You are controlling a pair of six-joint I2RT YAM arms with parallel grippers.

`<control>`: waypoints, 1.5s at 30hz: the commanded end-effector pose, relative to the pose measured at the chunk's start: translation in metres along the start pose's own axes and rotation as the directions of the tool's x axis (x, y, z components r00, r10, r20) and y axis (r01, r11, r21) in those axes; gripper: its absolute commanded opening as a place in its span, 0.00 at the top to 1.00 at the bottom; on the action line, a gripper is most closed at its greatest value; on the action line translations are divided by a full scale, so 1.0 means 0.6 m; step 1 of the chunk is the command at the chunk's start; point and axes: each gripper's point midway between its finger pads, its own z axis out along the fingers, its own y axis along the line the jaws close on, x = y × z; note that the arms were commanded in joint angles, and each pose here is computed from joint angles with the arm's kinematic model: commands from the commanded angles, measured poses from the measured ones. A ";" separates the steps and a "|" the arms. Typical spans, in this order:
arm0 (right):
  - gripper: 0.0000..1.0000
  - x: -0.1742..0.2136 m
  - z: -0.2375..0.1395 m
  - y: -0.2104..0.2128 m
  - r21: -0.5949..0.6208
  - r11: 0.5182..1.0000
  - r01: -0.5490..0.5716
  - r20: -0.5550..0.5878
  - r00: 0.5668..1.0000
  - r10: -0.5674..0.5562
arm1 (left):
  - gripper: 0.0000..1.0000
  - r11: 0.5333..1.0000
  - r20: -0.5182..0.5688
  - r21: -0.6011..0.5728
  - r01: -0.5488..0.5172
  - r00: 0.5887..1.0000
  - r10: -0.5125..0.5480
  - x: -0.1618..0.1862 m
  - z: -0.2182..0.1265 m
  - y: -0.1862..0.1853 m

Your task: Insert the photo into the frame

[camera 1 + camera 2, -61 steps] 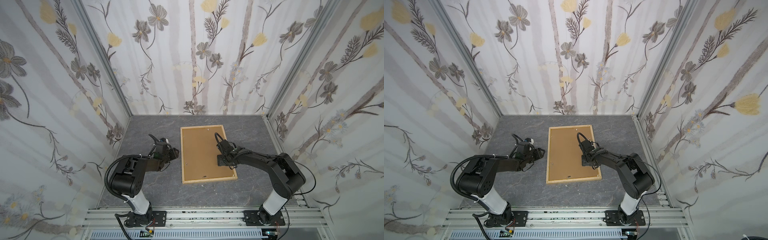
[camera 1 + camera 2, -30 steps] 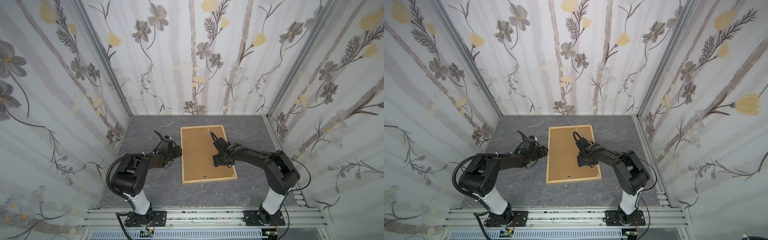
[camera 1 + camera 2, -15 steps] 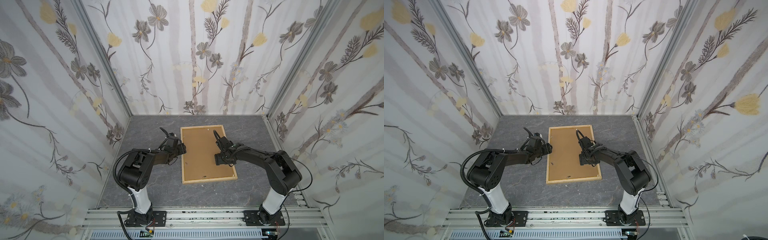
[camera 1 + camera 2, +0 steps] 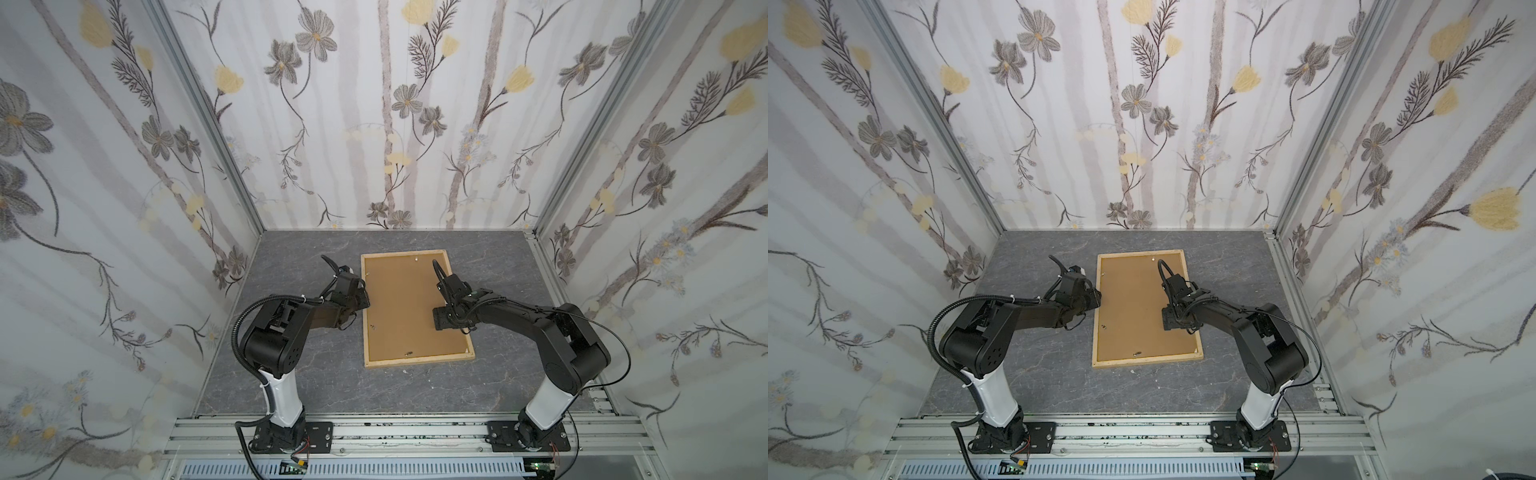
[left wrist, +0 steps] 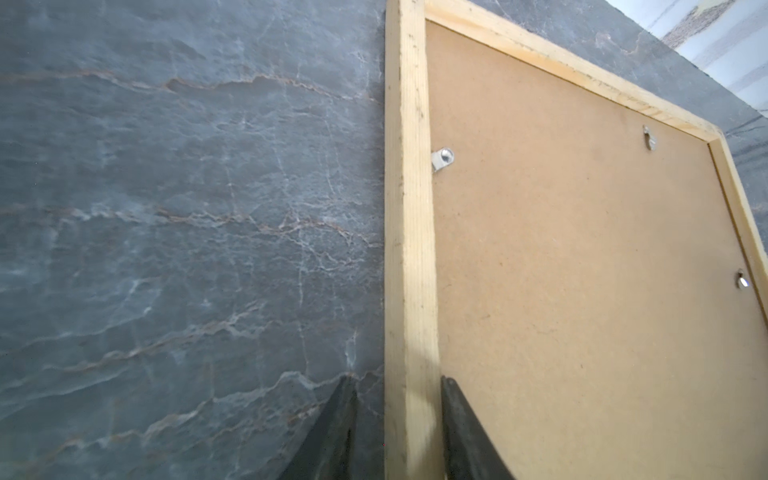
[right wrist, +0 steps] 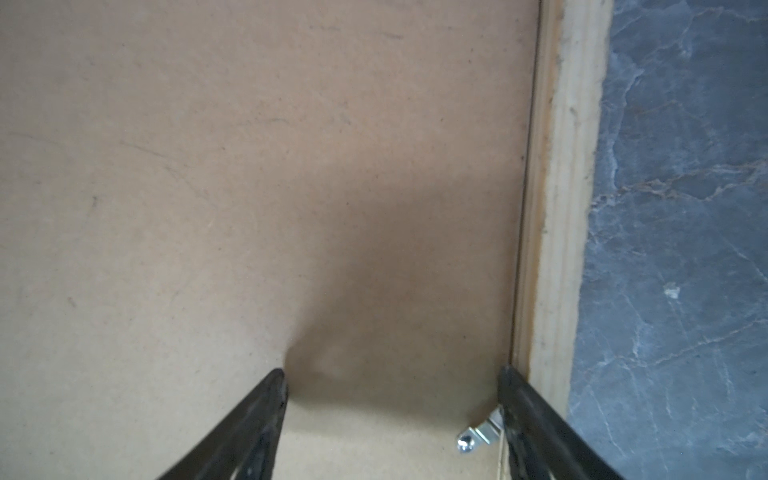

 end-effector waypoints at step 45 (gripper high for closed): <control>0.22 0.101 -0.005 -0.058 0.186 0.954 0.237 -0.330 0.929 -0.167 | 0.86 0.967 -0.253 -0.236 0.097 0.955 -0.158 0.132 -0.030 0.128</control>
